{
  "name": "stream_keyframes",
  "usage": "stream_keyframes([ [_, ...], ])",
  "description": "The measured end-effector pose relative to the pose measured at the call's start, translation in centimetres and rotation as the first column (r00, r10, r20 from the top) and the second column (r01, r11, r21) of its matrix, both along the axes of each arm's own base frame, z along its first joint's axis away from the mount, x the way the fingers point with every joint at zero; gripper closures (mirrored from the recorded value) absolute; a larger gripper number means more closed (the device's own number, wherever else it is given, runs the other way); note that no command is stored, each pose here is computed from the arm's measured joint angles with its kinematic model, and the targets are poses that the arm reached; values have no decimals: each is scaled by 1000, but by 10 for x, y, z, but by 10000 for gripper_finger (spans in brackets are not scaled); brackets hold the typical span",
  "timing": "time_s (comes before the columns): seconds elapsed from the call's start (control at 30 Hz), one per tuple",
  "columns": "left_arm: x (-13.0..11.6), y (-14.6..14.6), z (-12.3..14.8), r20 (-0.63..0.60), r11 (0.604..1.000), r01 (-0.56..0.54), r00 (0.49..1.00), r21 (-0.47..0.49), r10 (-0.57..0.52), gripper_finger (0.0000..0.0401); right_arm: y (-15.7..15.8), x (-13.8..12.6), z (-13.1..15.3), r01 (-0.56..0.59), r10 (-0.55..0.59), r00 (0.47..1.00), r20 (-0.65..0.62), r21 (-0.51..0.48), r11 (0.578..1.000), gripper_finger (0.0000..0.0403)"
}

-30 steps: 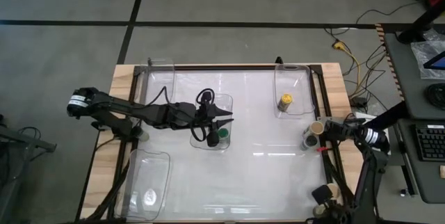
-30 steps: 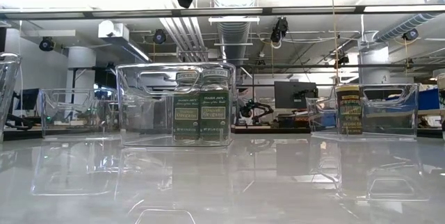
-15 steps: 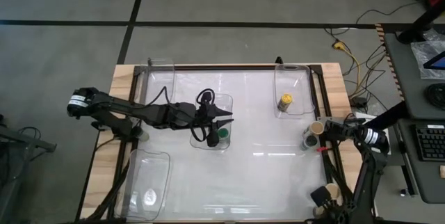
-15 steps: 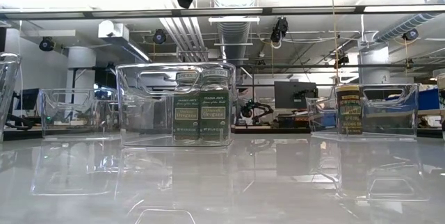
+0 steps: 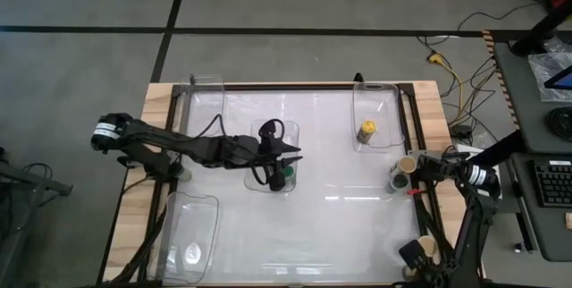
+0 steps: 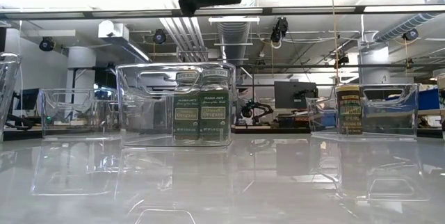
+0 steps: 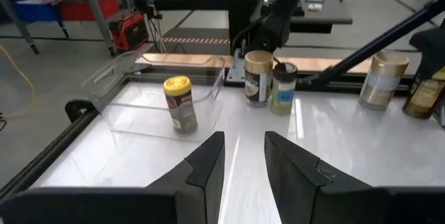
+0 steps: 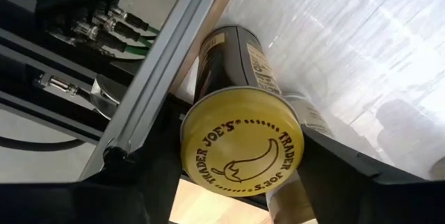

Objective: Sort spices by type
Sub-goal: Put the yellow seasoning bottle into the top right transparent bin

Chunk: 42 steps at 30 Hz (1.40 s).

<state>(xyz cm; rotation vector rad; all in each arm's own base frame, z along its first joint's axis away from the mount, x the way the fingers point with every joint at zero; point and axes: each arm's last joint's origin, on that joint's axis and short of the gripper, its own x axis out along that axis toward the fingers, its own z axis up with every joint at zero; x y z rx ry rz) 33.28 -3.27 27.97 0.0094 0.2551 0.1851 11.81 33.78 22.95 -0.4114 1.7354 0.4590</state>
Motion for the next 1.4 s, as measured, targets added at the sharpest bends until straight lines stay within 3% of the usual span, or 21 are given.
stream_keyframes([
  [0.13, 2, -1, -4, -10, 1000, 7, 1000, 4, -7, 313, 0, 1, 0, -6, 6, 1000, 0, 2, 1000, 177],
  [0.4, 1, -1, -2, -9, 1000, 11, 1000, 10, -11, 313, -23, 24, 17, 66, -66, 997, 32, -18, 998, 167],
  [0.5, 1, -1, -2, -10, 1000, 13, 1000, 16, -13, 313, -39, 39, 33, 131, -131, 988, 86, 4, 991, 178],
  [0.6, 1, -2, -2, -13, 999, 20, 1000, 31, -20, 313, -65, 54, 52, 283, -277, 945, 174, -7, 959, 180],
  [0.73, 1, -3, -2, -13, 999, 28, 1000, 43, -27, 313, -107, 74, 73, 560, -540, 812, 221, -34, 828, 174],
  [0.93, 0, -6, -3, -28, 997, 43, 999, 63, -41, 313, -155, 100, 86, 824, -805, 555, 209, -9, 566, 174],
  [1.03, 0, -9, -3, -37, 995, 55, 998, 78, -53, 313, -172, 113, 82, 907, -885, 414, 212, -11, 422, 179],
  [1.2, -4, -20, -8, -96, 991, 97, 991, 91, -88, 313, -194, 129, 71, 969, -952, 246, 185, -62, 239, 170],
  [1.27, -11, -32, -8, -134, 986, 139, 983, 93, -126, 313, -198, 133, 64, 977, -965, 206, 163, -96, 193, 168],
  [1.4, -32, -65, -1, -168, 973, 212, 966, 90, -195, 313, -200, 141, 51, 981, -972, 172, 159, -113, 155, 177],
])
